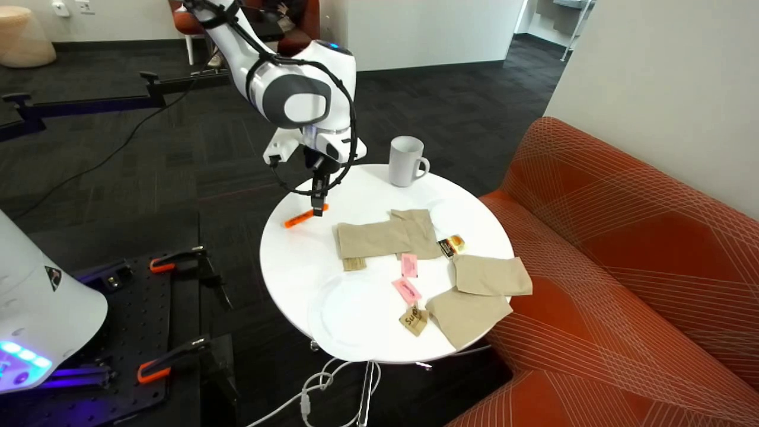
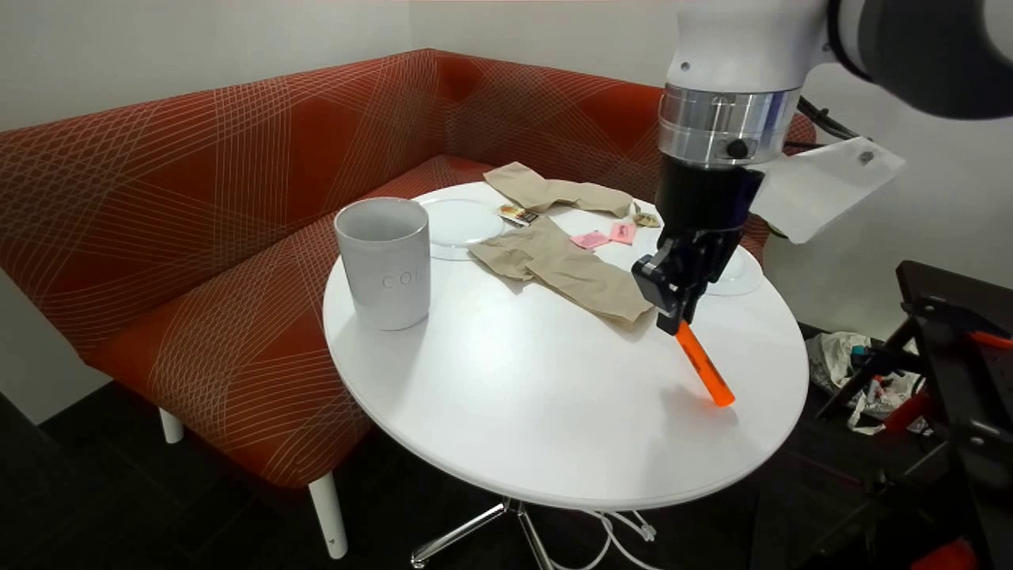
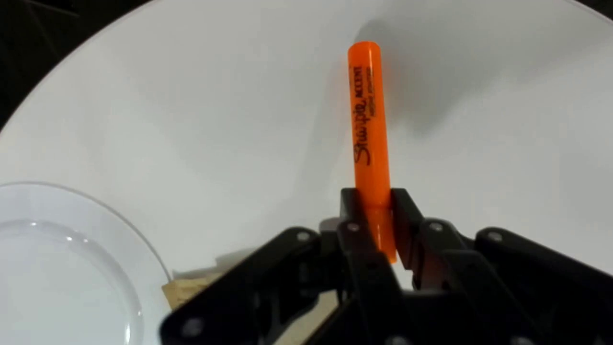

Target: Remove the orange marker from the mug and place it on the table

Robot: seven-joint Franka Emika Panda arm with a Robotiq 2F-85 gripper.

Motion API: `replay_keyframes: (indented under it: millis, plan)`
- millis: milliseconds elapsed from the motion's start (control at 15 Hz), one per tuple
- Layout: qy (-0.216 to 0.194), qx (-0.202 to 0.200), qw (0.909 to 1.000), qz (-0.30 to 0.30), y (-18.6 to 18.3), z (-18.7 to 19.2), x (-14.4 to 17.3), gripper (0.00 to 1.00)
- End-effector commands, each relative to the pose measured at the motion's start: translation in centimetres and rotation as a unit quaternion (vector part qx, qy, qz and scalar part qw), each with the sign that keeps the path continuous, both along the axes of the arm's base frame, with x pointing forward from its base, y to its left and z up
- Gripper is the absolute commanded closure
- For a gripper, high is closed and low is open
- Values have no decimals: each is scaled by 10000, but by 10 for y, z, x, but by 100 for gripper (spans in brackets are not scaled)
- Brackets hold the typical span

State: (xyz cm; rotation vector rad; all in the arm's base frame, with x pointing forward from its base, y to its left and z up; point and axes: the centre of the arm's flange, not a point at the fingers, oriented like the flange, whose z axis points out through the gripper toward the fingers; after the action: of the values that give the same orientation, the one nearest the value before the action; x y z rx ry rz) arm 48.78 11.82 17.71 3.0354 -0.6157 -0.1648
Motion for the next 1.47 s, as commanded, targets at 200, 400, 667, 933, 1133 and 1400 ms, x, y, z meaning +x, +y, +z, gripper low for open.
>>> replay_keyframes:
  millis: [200, 400, 667, 933, 1133, 1400]
  plan:
    - [7, 119, 9991, -404, 0, -12, 22, 55]
    - [-196, 2, 9989, -430, 0, -1, 23, 34]
    - [-665, 7, 9971, -365, 4, 36, 20, 4]
    - [-967, 176, 9951, -125, 12, 83, 9, 0]
    - [-1155, 186, 9931, -7, 13, 112, 0, 0]
    - [-1232, 180, 9922, 82, 16, 112, 10, 0]
